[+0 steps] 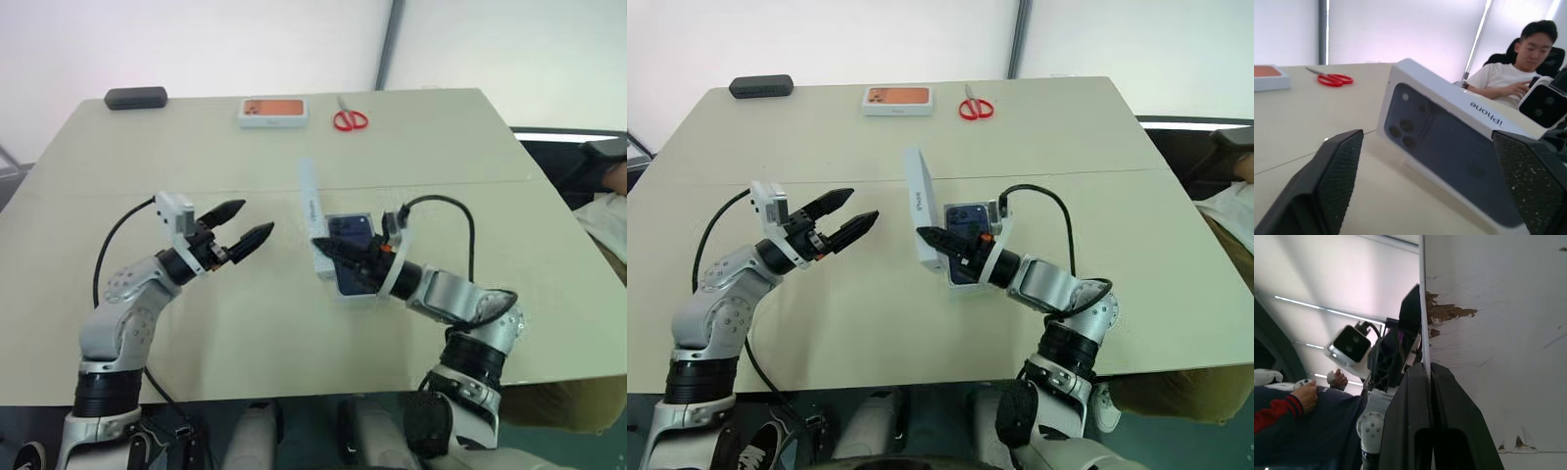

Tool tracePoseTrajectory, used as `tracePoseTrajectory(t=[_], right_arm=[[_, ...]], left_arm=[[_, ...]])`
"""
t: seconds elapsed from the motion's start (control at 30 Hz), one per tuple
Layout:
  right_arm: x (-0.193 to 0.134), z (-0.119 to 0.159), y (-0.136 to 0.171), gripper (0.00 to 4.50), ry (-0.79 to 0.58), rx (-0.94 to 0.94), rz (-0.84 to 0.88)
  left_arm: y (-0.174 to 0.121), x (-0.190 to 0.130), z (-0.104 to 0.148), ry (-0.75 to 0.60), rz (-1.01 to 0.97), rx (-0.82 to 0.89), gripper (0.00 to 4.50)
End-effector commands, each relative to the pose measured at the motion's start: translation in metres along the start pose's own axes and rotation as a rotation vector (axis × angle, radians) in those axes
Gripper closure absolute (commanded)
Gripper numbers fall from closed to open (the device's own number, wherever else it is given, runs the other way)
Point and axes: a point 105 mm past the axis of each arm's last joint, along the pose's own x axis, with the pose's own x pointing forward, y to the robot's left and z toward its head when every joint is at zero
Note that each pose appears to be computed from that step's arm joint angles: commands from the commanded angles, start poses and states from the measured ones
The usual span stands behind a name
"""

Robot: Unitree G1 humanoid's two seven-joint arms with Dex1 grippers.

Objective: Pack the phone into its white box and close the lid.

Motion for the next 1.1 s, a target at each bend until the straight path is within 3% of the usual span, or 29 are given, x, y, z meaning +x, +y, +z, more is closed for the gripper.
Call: tracePoseTrajectory(t=[0.03,0.2,0.33,0.6,0.7,0.93,1.1], right_arm=[[0.0,-0.005,0.019,4.5,0.019,0.022,0.069],[-0.002,-0.012,0.018,4.5,0.03,0.065,0.048],[-0.005,-0.01,-0.006,4.5,0.022,0.103,-0.096],[-0.005,-0.006,-0.009,4.5,-0.002,0.104,-0.111],[-0.012,0.006,-0.021,3.52,-0.049,0.054,-0.187],[-0.032,0.047,-0.01,0.07,-0.196,-0.111,-0.202],[-0.059,0.089,-0.009,0.07,-0.308,-0.319,-0.308]], left_arm=[[-0.008,-0.001,0.003,-0.014,-0.02,0.005,1.88],[-0.011,0.001,0.001,-0.027,-0.016,-0.004,4.47],[-0.026,0.008,-0.022,0.044,-0.054,-0.011,4.47],[-0.055,0.023,-0.057,0.093,-0.127,-0.057,4.47],[-0.055,0.029,-0.057,0.082,-0.127,-0.062,4.5],[-0.056,0.05,-0.055,0.045,-0.126,-0.07,4.5],[-0.062,0.066,-0.056,0.014,-0.125,-0.102,4.5]])
